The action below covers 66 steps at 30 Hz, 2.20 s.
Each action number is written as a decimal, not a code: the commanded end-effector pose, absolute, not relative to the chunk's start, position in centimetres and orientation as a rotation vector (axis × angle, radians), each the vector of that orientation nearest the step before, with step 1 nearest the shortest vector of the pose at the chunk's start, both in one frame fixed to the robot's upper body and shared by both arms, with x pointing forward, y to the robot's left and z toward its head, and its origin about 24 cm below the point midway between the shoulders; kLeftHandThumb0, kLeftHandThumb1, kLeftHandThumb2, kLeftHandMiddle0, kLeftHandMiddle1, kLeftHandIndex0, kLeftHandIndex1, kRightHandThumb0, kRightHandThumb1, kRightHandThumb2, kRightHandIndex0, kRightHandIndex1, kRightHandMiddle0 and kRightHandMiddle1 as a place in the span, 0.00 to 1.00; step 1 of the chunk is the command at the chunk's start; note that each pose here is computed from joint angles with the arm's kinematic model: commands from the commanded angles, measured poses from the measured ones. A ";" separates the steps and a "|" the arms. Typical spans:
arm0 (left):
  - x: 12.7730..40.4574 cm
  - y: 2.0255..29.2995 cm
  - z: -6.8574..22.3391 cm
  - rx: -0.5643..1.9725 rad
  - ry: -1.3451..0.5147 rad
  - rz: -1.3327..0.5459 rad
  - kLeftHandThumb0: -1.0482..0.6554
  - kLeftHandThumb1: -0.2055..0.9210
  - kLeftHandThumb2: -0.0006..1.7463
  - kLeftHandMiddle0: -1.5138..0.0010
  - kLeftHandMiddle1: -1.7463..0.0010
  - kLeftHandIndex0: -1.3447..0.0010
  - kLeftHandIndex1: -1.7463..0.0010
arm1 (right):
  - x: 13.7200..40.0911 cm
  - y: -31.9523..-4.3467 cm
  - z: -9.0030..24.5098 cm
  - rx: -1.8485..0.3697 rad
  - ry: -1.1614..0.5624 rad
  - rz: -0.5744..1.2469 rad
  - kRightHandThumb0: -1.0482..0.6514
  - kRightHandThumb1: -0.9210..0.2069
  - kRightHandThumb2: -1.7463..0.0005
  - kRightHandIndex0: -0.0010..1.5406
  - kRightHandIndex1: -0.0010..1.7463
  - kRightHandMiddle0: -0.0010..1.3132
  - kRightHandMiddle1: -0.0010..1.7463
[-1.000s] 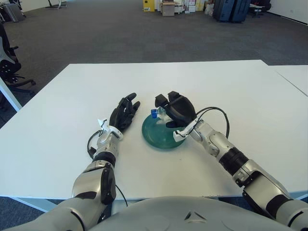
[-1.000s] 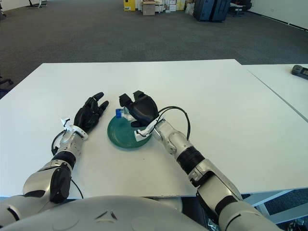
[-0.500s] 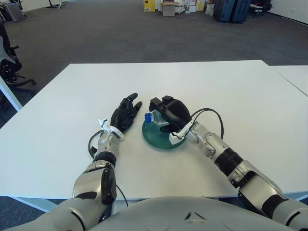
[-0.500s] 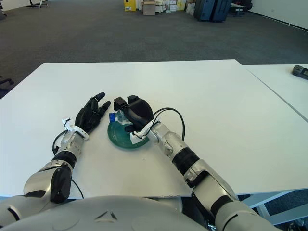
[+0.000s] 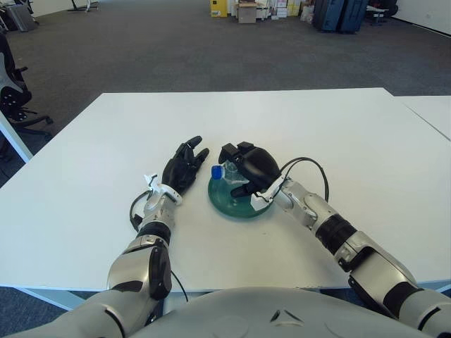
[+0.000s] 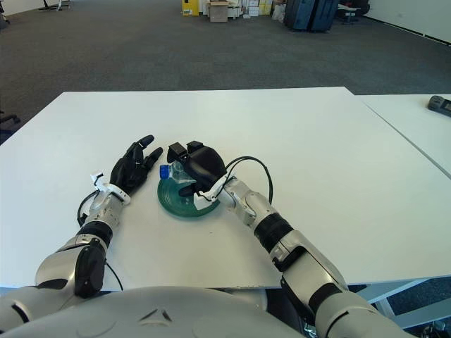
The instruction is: Put the bottle into the plate.
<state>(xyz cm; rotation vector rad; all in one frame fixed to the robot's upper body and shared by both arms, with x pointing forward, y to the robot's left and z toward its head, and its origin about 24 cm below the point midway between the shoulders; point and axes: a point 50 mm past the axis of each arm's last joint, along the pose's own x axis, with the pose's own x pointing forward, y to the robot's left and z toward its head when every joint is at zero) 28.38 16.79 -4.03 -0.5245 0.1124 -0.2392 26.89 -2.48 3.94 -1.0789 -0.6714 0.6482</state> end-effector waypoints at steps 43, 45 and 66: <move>27.4 16.8 -4.8 -0.481 0.153 -0.263 0.25 1.00 0.39 0.62 0.91 0.92 0.44 | 32.2 -9.9 7.9 -0.844 -0.513 0.337 0.00 0.00 0.51 0.01 0.00 0.02 0.02; 27.4 16.8 -4.8 -0.478 0.155 -0.265 0.25 1.00 0.38 0.60 0.91 0.92 0.44 | 32.4 -10.7 7.9 -0.763 -0.494 0.254 0.00 0.00 0.50 0.02 0.01 0.03 0.02; 27.5 17.1 -5.1 -0.441 0.180 -0.254 0.25 1.00 0.41 0.61 0.72 0.91 0.48 | 30.7 -18.1 1.8 0.009 -0.134 -0.071 0.27 0.00 0.57 0.47 0.12 0.10 0.57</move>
